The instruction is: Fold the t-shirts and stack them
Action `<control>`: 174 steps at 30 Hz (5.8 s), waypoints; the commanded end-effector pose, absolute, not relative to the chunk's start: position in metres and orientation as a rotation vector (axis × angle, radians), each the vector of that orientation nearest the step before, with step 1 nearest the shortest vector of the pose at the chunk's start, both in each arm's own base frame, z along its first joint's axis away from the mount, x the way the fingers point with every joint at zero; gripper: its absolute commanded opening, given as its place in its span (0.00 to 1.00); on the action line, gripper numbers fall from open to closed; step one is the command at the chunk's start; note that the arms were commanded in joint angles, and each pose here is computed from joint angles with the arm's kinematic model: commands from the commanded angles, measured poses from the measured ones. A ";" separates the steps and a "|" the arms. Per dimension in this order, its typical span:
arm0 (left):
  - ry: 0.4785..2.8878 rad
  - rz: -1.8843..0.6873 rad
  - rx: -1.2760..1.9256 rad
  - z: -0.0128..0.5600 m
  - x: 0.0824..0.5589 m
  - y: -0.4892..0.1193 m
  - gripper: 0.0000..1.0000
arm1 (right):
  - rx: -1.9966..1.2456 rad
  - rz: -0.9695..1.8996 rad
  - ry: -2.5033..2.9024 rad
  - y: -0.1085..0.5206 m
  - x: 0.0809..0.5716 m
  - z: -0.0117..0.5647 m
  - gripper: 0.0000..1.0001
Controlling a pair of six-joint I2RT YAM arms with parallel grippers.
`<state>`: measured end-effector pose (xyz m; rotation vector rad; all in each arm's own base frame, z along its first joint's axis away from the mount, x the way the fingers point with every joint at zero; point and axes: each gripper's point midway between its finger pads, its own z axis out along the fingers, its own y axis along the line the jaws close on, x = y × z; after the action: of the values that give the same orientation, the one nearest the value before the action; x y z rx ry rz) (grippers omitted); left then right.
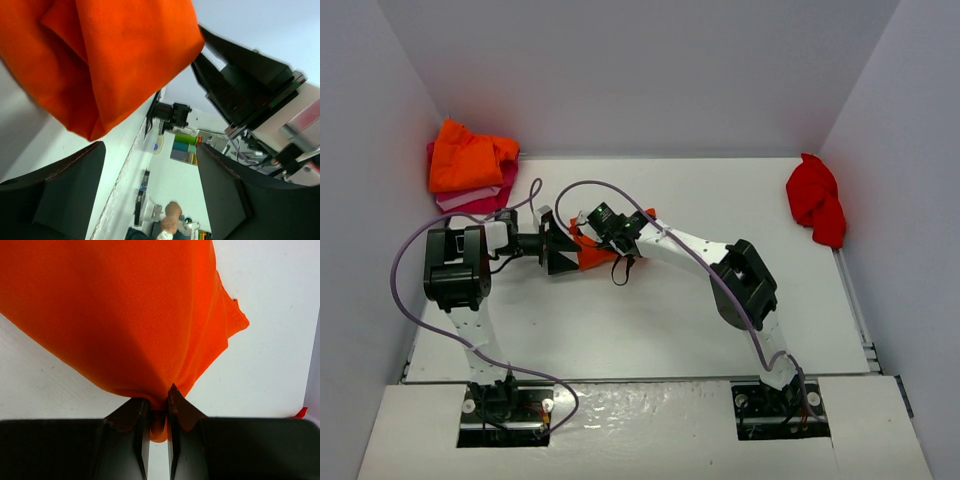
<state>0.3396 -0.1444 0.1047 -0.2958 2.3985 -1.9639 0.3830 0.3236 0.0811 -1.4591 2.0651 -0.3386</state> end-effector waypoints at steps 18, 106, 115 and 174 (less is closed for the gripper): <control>2.412 -2.106 -0.222 0.107 0.324 -0.150 0.67 | -1.230 -0.295 2.026 0.332 0.423 0.131 0.00; 2.374 -2.123 0.073 0.118 0.321 -0.158 0.51 | -1.888 0.031 1.888 0.397 0.240 0.086 0.00; 2.419 -2.139 0.170 0.118 0.310 -0.163 0.56 | -1.924 -0.059 1.860 0.384 0.242 0.083 0.00; 2.791 -0.584 1.083 0.137 0.384 -0.092 0.00 | -1.447 -0.102 1.954 0.222 0.344 0.211 0.65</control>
<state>0.3933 -0.1285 0.0722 1.0499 2.7220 -0.9374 0.3379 0.2204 0.2117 -1.4968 1.9520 -0.1526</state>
